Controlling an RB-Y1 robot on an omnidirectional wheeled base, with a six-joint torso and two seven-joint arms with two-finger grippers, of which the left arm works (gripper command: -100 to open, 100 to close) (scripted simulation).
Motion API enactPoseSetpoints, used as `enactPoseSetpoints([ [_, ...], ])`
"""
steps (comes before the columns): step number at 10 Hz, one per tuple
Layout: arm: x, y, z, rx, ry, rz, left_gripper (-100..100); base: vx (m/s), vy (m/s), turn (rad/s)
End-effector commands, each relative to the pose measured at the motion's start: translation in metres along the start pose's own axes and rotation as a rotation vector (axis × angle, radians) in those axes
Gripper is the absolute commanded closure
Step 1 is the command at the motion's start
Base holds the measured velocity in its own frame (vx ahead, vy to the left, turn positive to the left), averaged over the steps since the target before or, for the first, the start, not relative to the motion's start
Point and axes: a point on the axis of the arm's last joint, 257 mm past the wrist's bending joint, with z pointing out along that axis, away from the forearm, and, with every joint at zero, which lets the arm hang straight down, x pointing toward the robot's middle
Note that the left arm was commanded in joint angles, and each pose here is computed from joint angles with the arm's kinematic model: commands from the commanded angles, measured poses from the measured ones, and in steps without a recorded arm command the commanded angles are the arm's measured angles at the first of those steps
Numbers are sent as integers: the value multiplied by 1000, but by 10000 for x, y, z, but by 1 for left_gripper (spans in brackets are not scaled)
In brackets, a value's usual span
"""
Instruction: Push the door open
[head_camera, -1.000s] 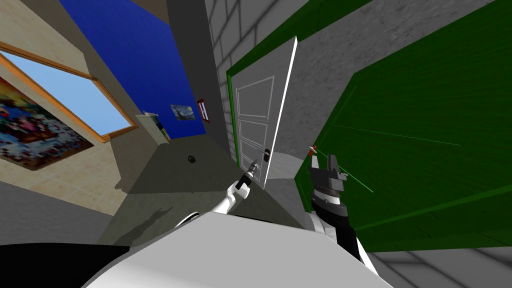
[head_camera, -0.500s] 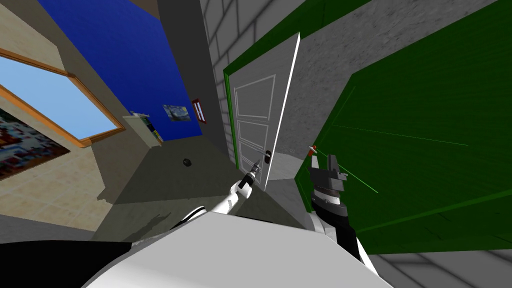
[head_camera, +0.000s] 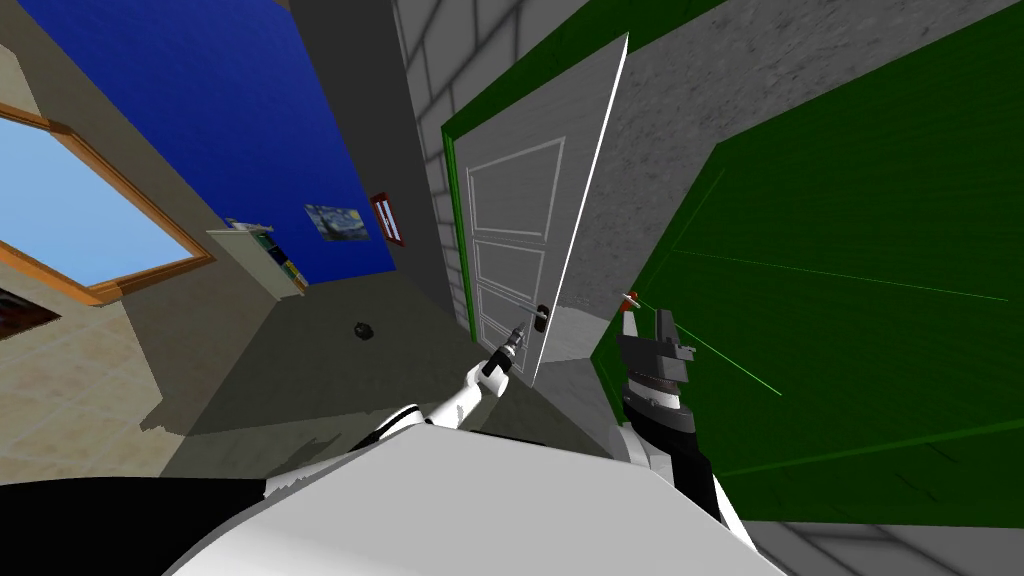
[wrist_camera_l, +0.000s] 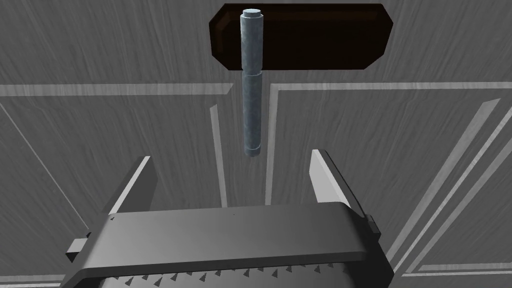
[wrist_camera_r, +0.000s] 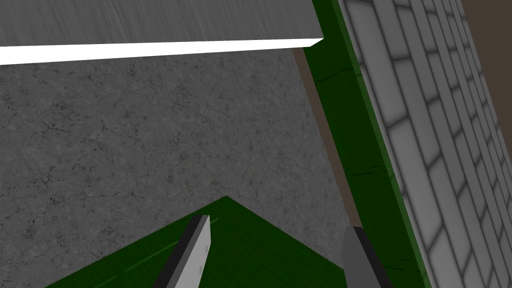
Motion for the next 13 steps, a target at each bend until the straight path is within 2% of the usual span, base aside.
enactPoseSetpoints([
  [1,56,37,27,-10,9,2,-100,94,101,-70],
  [5,225,104,96,-32,33,3,-100,112,106,-58],
  [6,199,87,93,-29,30,3,-100,44,48,-12],
  [7,26,137,59,-39,17,27,-100,102,-29,-27],
  [8,-49,155,44,-43,10,37,-100,166,-61,-28],
  [11,-142,177,30,-47,-1,45,-100,164,-104,-22],
  [13,-90,164,48,-44,-1,32,-100,175,-112,-25],
])
